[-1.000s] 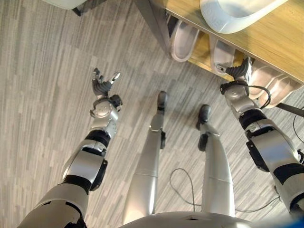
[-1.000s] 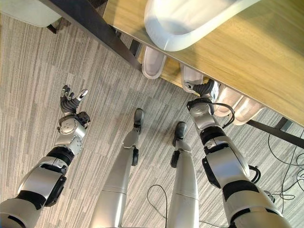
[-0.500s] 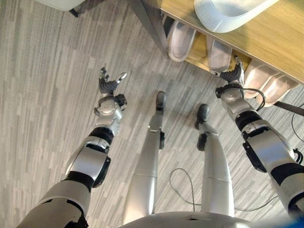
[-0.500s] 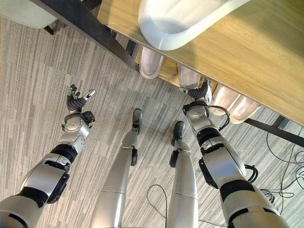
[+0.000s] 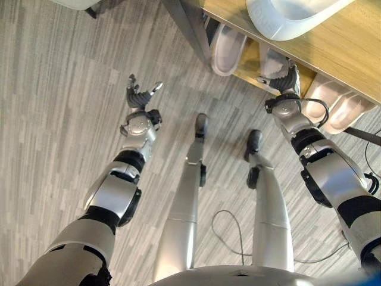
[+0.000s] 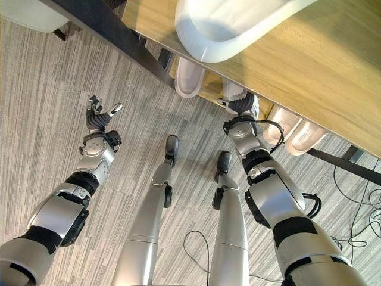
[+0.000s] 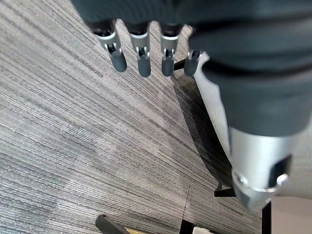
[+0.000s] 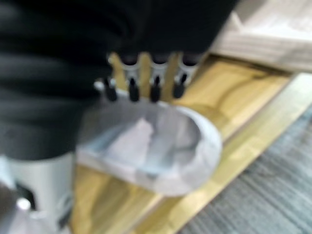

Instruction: Arrange the slippers neatly on the shoe rack.

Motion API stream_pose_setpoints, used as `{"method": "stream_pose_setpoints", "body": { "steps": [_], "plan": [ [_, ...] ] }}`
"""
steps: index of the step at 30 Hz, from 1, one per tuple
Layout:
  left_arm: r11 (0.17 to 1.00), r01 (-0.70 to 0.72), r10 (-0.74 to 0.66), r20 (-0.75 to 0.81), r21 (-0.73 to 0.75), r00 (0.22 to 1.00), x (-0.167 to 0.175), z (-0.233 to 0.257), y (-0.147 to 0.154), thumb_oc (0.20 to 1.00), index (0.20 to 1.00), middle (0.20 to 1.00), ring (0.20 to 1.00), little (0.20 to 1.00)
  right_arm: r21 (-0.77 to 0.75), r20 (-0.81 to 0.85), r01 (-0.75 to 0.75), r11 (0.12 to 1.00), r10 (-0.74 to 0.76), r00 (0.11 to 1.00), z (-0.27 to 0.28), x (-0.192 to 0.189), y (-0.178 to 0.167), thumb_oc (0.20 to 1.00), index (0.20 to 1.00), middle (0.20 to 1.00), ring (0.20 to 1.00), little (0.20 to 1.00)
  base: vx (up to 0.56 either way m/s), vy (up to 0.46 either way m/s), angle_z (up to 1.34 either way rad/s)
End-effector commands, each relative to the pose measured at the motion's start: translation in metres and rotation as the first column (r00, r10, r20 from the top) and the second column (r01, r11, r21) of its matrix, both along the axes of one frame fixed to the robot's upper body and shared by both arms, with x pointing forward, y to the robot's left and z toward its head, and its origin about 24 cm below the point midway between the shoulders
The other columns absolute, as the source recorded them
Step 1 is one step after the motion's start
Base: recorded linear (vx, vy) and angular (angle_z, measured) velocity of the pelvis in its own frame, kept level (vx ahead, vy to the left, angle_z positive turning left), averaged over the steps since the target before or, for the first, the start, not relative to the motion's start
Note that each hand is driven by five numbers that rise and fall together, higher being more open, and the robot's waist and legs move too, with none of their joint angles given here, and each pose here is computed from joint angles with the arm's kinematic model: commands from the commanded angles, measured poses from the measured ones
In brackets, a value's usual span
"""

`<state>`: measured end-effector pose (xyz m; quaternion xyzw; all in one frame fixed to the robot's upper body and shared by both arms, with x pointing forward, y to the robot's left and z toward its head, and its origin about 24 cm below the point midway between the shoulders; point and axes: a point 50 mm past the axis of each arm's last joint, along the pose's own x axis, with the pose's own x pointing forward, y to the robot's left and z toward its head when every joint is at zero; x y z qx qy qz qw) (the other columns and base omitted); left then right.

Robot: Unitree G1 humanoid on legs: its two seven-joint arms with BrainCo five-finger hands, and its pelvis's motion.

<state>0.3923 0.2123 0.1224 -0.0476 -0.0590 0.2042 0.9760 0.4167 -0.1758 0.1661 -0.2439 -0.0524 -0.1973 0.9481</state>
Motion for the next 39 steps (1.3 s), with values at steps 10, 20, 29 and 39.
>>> {"method": "stream_pose_setpoints", "body": {
  "steps": [10, 20, 29, 39],
  "plan": [
    [0.997, -0.053, 0.055, -0.029, 0.052, 0.998, -0.002, -0.005, 0.013, 1.0, 1.0, 1.0, 1.0, 1.0, 0.057, 0.048, -0.082, 0.995, 0.079, 0.996, 0.016, 0.005, 0.024, 1.0, 1.0, 1.0, 1.0, 1.0, 0.0, 0.0, 0.0],
    [0.997, -0.036, 0.037, -0.013, 0.066, 0.999, 0.003, 0.003, 0.001, 1.0, 1.0, 1.0, 1.0, 1.0, 0.04, 0.083, -0.182, 0.983, 0.178, 0.981, 0.028, 0.006, 0.052, 1.0, 1.0, 1.0, 1.0, 1.0, 0.0, 0.0, 0.0],
    [0.997, -0.031, 0.032, -0.016, 0.066, 0.999, 0.003, 0.002, -0.002, 1.0, 1.0, 1.0, 1.0, 1.0, 0.033, 0.085, -0.226, 0.974, 0.222, 0.971, 0.028, 0.006, 0.064, 1.0, 1.0, 1.0, 1.0, 1.0, 0.0, 0.0, 0.0],
    [0.997, -0.03, 0.031, -0.023, 0.069, 0.999, 0.003, 0.0, -0.004, 1.0, 1.0, 1.0, 1.0, 1.0, 0.03, 0.081, -0.243, 0.97, 0.24, 0.967, 0.026, 0.005, 0.069, 1.0, 1.0, 1.0, 1.0, 1.0, 0.0, 0.0, 0.0]
  ]
}}
